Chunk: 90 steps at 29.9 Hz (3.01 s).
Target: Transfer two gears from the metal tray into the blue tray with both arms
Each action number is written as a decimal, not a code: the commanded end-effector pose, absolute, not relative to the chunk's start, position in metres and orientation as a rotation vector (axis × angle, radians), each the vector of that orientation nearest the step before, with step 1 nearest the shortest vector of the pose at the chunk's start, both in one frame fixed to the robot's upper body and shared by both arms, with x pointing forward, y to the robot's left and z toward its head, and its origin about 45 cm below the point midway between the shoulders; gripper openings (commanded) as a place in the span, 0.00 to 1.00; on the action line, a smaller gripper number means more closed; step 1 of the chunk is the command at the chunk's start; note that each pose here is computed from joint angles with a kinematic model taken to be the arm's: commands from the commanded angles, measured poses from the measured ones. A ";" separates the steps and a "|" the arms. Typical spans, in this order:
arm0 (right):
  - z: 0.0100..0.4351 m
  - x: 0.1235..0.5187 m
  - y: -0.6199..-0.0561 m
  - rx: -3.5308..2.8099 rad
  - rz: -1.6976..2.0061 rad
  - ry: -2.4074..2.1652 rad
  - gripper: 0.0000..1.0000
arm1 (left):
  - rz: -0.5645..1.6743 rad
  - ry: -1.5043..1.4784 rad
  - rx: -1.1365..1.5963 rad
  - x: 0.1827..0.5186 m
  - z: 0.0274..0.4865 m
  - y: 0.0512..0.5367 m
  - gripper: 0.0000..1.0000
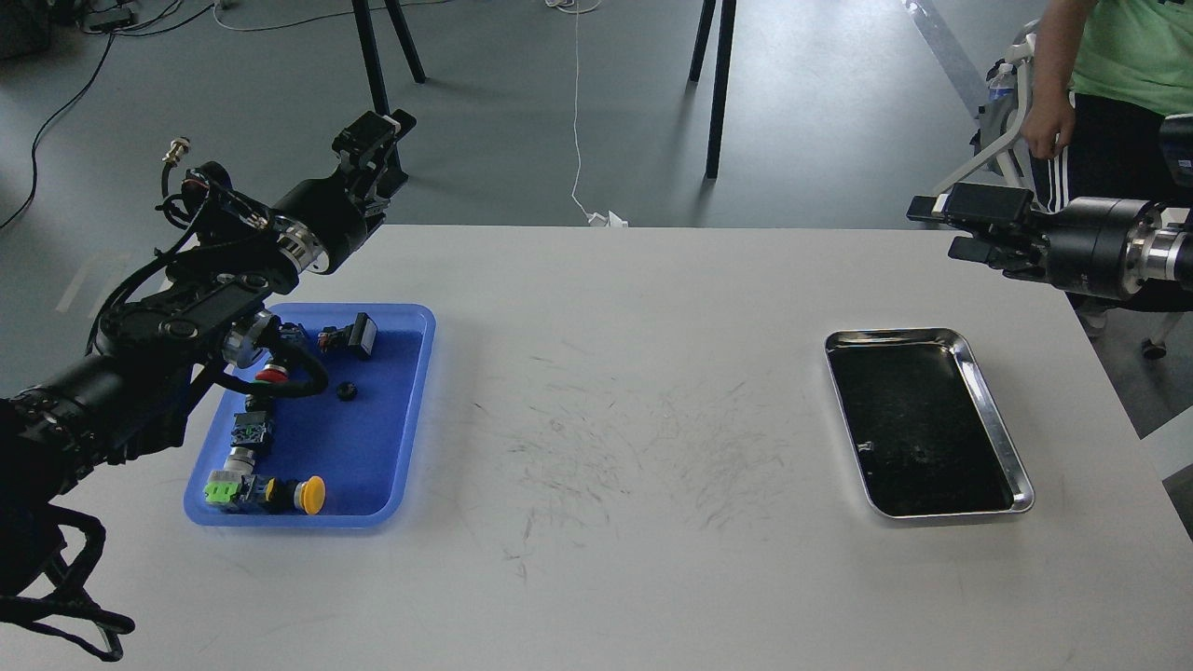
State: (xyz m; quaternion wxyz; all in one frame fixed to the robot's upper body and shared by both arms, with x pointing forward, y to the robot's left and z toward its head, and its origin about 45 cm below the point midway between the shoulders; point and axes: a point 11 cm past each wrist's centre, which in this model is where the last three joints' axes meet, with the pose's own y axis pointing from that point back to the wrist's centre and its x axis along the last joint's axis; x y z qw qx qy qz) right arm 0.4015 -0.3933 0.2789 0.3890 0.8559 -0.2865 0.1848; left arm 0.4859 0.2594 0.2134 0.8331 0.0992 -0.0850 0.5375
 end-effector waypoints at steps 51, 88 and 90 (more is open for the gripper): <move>0.158 0.342 -0.364 1.575 0.782 0.435 0.87 | 1.206 -0.080 0.179 0.482 0.187 0.251 0.88; 0.149 0.348 -0.357 1.531 0.796 0.491 0.49 | 1.247 -0.054 0.172 0.480 0.184 0.270 0.93; 0.148 0.348 -0.356 1.528 0.797 0.499 0.49 | 1.251 -0.056 0.173 0.480 0.185 0.273 0.93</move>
